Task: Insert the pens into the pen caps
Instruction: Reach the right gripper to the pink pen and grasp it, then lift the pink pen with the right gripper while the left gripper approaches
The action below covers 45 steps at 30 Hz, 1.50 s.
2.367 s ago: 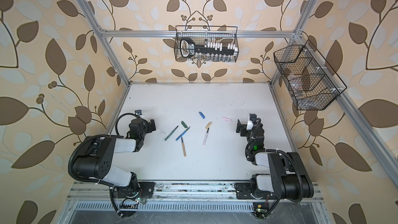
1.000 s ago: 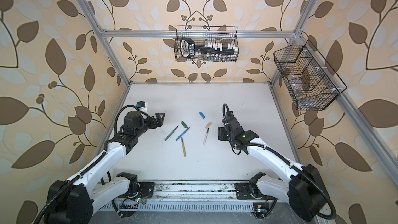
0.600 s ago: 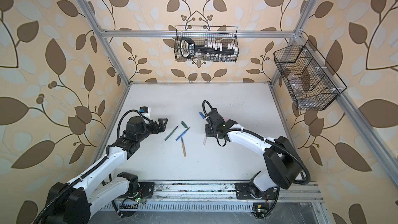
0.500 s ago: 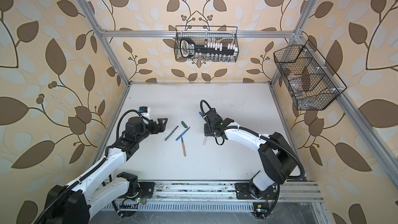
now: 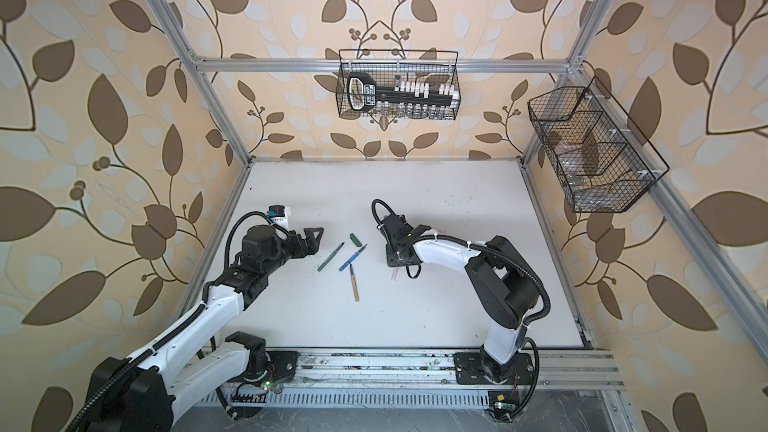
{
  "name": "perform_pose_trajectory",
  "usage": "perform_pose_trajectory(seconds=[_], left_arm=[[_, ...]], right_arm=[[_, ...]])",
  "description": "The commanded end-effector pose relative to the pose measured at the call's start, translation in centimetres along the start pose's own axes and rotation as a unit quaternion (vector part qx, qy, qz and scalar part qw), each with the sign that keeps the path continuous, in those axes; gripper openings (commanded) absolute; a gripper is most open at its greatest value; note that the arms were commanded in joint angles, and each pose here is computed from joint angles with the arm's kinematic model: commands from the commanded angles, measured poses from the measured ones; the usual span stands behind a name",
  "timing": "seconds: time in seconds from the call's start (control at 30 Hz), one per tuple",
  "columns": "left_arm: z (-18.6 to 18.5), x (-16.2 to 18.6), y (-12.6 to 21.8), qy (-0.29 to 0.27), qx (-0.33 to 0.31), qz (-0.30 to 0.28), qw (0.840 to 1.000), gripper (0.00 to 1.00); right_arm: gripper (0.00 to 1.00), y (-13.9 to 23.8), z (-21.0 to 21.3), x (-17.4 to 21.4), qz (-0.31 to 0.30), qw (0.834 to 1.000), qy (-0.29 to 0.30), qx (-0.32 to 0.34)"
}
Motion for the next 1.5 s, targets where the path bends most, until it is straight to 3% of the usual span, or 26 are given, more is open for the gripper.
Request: perform_pose_trajectory(seconds=[0.0,0.4,0.57,1.47], left_arm=[[-0.5,-1.5,0.7,0.003,0.004,-0.033,0.999,0.99],[-0.2,-1.6,0.8,0.013,-0.010,-0.036,0.999,0.99],[-0.8,-1.5,0.9,0.006,0.015,-0.037,0.999,0.99],[-2.5,-0.6,-0.5,-0.010,0.092,0.008,0.996,0.99]], right_arm=[[0.45,-0.5,-0.3,-0.3,0.001,1.000,-0.003,0.020],[0.43,-1.8,-0.8,-0.8,-0.002,1.000,-0.010,0.026],[0.42,-2.0,-0.5,-1.0,-0.001,1.000,-0.007,0.025],[0.16,-3.2,-2.4,1.2,0.020,0.999,-0.030,0.011]])
Point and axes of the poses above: each gripper's point midway between its finger pads, its own y axis back along the fingers, its own z axis along the line the jaws close on, x = y × z, the point moved 5 cm from there along y, back along the fingers, and after that the axes turned 3 degrees about y, right-handed, at the moved point
